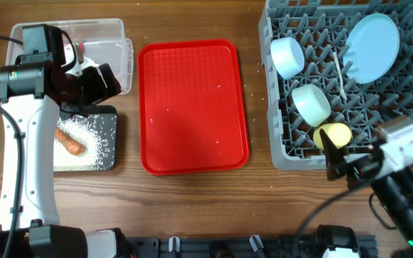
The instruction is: Sort waste into correct bins and load items into the dishwasher rack
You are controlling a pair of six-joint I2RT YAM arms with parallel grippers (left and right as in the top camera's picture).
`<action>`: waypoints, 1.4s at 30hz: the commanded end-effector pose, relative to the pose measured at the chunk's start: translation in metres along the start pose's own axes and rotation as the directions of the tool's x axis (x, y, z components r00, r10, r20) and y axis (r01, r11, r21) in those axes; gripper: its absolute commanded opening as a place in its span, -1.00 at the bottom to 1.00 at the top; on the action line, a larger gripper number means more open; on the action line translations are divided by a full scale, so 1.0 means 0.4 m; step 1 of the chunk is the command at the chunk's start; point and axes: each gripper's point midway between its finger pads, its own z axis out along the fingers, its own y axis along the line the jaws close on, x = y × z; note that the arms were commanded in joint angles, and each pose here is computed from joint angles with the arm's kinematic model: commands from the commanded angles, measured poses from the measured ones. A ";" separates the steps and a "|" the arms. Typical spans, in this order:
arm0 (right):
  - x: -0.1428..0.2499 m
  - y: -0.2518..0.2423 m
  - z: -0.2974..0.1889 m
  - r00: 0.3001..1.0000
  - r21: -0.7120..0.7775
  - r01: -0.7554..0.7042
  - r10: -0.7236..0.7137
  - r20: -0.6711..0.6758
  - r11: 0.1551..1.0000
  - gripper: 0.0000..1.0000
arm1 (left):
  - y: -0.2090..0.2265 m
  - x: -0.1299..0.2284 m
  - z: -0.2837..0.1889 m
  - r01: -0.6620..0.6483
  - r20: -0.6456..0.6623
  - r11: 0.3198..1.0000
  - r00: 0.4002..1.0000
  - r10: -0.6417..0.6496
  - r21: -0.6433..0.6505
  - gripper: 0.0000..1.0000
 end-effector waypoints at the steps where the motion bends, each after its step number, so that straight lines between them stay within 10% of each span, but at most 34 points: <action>1: 0.102 -0.003 0.068 0.996 0.027 -0.052 0.050 0.076 0.998 0.99 | -0.008 -0.003 0.001 -0.021 -0.001 1.000 1.000 0.021 0.009 1.00; 17: 0.500 0.067 0.178 0.956 0.028 -0.210 0.199 0.214 0.977 0.99 | -0.008 -0.003 0.001 -0.021 -0.001 1.000 1.000 0.021 0.009 1.00; 42: 0.497 0.066 0.178 0.956 0.028 -0.209 0.198 0.218 0.977 1.00 | -0.035 0.006 -0.144 -0.072 0.178 0.996 0.982 0.062 0.054 1.00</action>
